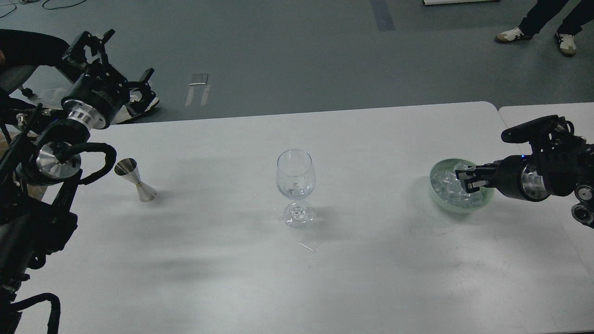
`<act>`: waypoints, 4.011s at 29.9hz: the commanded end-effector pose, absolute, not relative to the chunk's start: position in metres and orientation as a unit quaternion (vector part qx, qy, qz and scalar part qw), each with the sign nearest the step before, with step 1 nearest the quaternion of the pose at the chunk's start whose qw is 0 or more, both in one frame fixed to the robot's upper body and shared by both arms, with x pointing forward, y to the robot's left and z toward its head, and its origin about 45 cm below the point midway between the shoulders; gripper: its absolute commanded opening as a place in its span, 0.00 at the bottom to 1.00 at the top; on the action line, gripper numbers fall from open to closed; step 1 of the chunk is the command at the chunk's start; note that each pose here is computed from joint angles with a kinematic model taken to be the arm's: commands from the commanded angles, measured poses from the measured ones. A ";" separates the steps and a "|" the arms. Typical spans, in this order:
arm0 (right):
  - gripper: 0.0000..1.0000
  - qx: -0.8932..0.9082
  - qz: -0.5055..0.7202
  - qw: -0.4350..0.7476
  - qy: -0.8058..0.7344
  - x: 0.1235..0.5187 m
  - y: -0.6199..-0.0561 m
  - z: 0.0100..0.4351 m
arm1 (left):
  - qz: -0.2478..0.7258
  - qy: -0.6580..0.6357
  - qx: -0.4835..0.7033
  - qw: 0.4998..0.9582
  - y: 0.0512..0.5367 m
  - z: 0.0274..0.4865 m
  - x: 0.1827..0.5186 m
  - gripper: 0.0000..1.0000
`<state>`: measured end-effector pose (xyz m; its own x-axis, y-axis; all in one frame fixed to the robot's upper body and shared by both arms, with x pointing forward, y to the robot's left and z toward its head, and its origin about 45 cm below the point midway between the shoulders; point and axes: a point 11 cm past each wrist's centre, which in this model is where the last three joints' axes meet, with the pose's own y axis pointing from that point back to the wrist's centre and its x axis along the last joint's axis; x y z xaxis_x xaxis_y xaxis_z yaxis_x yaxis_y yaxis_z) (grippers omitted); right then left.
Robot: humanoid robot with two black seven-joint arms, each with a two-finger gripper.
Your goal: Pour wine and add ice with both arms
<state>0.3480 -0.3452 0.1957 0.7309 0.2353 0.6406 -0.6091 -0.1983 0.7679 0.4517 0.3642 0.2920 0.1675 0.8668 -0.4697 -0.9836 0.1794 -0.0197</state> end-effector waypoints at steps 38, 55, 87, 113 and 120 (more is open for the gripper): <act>0.19 0.753 0.522 0.358 -0.180 0.376 -0.118 0.337 | 0.623 0.168 -0.161 0.747 0.371 0.302 0.453 0.96; 0.19 0.781 0.509 0.335 -0.138 0.352 -0.064 0.309 | 0.626 0.170 -0.158 0.744 0.374 0.297 0.450 0.96; 0.21 0.793 0.495 0.339 -0.105 0.343 -0.059 0.285 | 0.628 0.165 -0.161 0.743 0.377 0.300 0.450 0.96; 0.37 0.794 0.489 0.347 -0.100 0.343 -0.061 0.276 | 0.629 0.165 -0.161 0.742 0.378 0.300 0.450 0.96; 0.40 0.794 0.489 0.347 -0.101 0.343 -0.061 0.276 | 0.629 0.165 -0.161 0.742 0.378 0.300 0.450 0.96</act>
<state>0.3427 -0.0613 0.2759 0.5015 0.1805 0.8461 -0.4988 -0.7388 0.4532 0.4499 0.3782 0.3001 0.1545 0.8814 -0.4465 -0.9871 0.1571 -0.0314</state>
